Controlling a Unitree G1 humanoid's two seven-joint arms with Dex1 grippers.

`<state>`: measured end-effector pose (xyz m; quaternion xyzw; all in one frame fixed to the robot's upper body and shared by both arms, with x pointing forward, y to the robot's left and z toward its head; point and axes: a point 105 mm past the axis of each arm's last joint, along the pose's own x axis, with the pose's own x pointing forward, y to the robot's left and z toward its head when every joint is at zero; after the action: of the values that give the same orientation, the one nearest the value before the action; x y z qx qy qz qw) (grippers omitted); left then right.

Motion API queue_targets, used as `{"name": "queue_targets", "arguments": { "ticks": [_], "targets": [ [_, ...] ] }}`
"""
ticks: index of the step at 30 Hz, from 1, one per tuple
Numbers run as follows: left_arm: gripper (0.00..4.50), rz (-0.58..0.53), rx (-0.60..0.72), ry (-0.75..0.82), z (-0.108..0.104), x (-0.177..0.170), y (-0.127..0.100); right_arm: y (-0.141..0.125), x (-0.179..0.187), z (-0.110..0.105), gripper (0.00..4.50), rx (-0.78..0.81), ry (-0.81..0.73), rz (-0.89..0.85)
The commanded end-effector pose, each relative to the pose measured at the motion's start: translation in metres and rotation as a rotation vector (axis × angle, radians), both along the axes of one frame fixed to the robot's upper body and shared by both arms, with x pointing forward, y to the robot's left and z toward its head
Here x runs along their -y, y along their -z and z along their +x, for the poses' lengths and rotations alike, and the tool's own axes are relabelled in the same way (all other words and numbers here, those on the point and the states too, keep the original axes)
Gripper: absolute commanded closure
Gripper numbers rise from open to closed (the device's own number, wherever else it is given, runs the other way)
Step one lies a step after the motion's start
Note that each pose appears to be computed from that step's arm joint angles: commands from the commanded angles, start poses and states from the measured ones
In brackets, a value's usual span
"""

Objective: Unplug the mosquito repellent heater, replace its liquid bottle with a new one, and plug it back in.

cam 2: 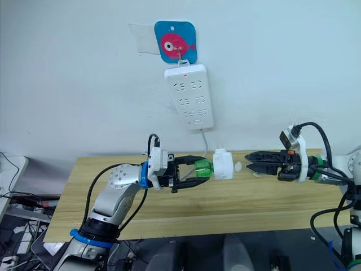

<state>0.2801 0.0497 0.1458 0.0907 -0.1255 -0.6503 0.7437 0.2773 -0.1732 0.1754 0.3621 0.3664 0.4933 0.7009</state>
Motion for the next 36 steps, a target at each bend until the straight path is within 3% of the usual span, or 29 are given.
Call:
{"name": "queue_targets", "arguments": {
  "ticks": [1,3,6,12,17,27,36],
  "targets": [
    [2.25,-0.021,0.054,0.03,-0.005,0.004,-0.011,-0.001,-0.003,0.013,0.02,0.044,0.066,-0.034],
    [2.25,-0.026,0.057,0.04,-0.007,0.005,-0.014,0.009,0.0,0.026,0.02,0.044,0.15,-0.068],
    [2.25,-0.029,0.056,0.056,-0.01,0.006,-0.017,0.024,0.008,0.039,0.57,0.0,0.246,-0.081],
    [2.25,-0.017,0.027,0.106,-0.021,0.009,-0.016,0.04,-0.006,0.041,2.75,-0.022,0.216,-0.122],
    [2.25,0.02,-0.022,0.174,-0.036,0.012,-0.008,0.023,-0.029,0.05,4.45,0.02,0.159,-0.052],
    [2.25,0.036,-0.078,0.145,-0.032,0.008,0.0,-0.009,-0.047,0.025,4.45,0.052,-0.052,0.049],
    [2.25,0.028,-0.027,0.161,-0.033,0.012,-0.007,0.014,-0.02,0.052,4.45,0.036,0.183,-0.074]
  ]
}}
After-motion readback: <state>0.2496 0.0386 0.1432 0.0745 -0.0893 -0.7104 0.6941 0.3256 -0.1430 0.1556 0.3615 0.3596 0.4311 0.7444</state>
